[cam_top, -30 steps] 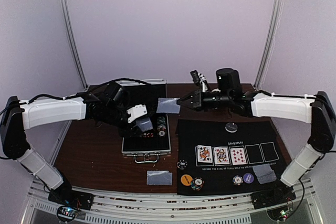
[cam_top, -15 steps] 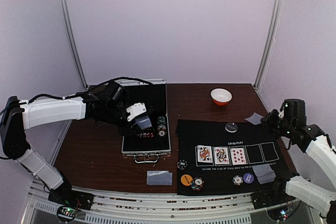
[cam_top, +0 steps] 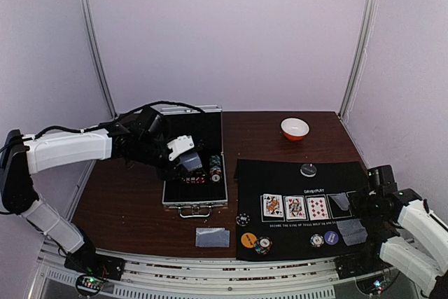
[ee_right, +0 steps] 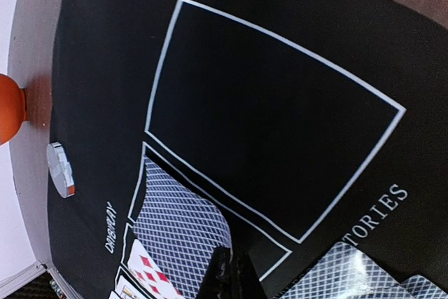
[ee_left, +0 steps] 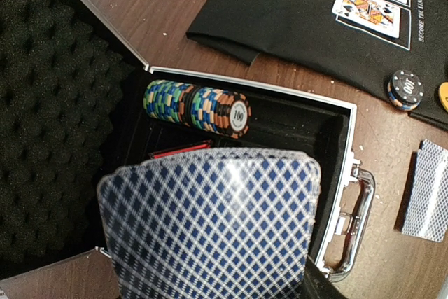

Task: Distribute texas hold em gaming equipment
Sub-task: Place the poker card in the community card area, then adjust the poker card in the community card area.

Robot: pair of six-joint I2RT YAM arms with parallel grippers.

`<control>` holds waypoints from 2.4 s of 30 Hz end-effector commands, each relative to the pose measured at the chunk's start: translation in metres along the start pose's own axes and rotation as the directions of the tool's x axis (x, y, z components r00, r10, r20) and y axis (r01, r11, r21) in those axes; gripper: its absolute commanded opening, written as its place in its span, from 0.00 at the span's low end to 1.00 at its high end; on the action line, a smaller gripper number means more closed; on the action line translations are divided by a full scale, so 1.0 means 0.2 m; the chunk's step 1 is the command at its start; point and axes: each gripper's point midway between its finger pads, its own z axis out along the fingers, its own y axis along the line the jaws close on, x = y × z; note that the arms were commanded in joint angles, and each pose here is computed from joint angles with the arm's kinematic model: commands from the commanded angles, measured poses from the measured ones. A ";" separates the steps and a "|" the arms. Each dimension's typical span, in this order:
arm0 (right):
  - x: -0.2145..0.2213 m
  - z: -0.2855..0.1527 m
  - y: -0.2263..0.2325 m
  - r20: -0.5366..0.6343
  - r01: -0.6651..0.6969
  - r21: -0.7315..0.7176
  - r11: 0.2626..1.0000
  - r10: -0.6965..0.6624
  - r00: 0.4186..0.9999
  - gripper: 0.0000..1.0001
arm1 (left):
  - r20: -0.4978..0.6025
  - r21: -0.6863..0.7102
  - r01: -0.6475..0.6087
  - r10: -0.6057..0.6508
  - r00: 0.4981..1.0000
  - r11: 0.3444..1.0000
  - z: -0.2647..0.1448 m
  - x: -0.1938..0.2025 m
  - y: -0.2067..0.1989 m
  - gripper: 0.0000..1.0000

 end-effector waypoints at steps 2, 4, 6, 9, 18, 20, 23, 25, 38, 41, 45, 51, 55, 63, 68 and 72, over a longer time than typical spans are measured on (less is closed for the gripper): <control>0.01 0.01 -0.13 0.025 -0.104 0.085 0.991 0.102 0.994 0.00 | 0.063 -0.017 0.005 -0.004 0.998 1.000 -0.04 -0.08 0.03 0.50; 0.02 0.01 -0.14 0.016 -0.115 0.091 0.989 0.114 0.993 0.00 | 0.063 -0.021 0.002 -0.001 0.998 1.000 -0.05 -0.08 0.03 0.50; 0.03 0.02 -0.16 0.008 -0.122 0.092 0.988 0.122 0.992 0.00 | 0.063 -0.023 0.002 -0.001 0.998 1.000 -0.05 -0.08 0.03 0.50; 0.05 0.04 -0.17 -0.006 -0.148 0.081 0.986 0.149 0.989 0.00 | 0.060 -0.023 0.001 0.000 0.998 1.000 -0.04 -0.07 0.03 0.50; 0.06 0.06 -0.11 -0.020 -0.196 0.007 0.981 0.196 0.980 0.06 | 0.057 -0.024 0.000 0.002 0.998 1.000 -0.04 -0.07 0.03 0.50; 0.06 0.06 -0.10 -0.022 -0.193 -0.004 0.981 0.193 0.981 0.06 | 0.058 -0.024 -0.001 0.002 0.998 1.000 -0.04 -0.07 0.03 0.50; 0.07 0.08 -0.09 -0.044 -0.205 -0.009 0.979 0.205 0.978 0.11 | 0.057 -0.026 -0.001 0.003 0.998 1.000 -0.04 -0.07 0.04 0.50; 0.07 0.08 -0.08 -0.043 -0.207 -0.003 0.978 0.207 0.977 0.12 | 0.056 -0.026 -0.001 0.002 0.998 1.000 -0.04 -0.07 0.04 0.50; -0.10 -0.11 -0.03 0.108 -0.178 0.005 0.984 0.176 0.978 0.44 | 0.060 -0.020 -0.003 0.005 0.998 1.000 -0.05 -0.07 0.03 0.50; -0.19 -0.18 0.06 0.180 -0.081 -0.015 0.997 0.083 0.980 0.48 | 0.062 -0.017 -0.004 0.005 0.998 1.000 -0.05 -0.07 0.03 0.50; -0.24 -0.13 0.20 0.180 0.151 0.010 0.988 -0.150 0.972 0.57 | 0.063 -0.015 -0.005 0.005 0.998 1.000 -0.05 -0.07 0.03 0.50; -0.22 -0.01 0.26 0.094 0.246 0.060 0.967 -0.251 0.963 0.45 | 0.062 -0.018 -0.004 0.005 0.998 1.000 -0.05 -0.07 0.02 0.50; -0.24 0.05 0.14 0.105 0.205 0.124 0.971 -0.219 0.970 0.23 | 0.064 -0.022 -0.005 0.006 0.998 1.000 -0.06 -0.07 0.03 0.50; -0.16 0.14 0.02 0.036 0.192 0.156 0.969 -0.200 0.979 0.00 | 0.068 -0.018 -0.005 0.007 0.998 1.000 -0.06 -0.07 0.02 0.50; -0.11 0.15 -0.02 -0.016 0.184 0.170 0.968 -0.184 0.983 0.00 | 0.069 -0.017 -0.005 0.006 0.998 1.000 -0.06 -0.07 0.02 0.50; -0.08 0.14 -0.06 -0.026 0.147 0.176 0.973 -0.145 0.989 0.00 | 0.067 -0.018 -0.005 0.006 0.998 1.000 -0.06 -0.07 0.02 0.50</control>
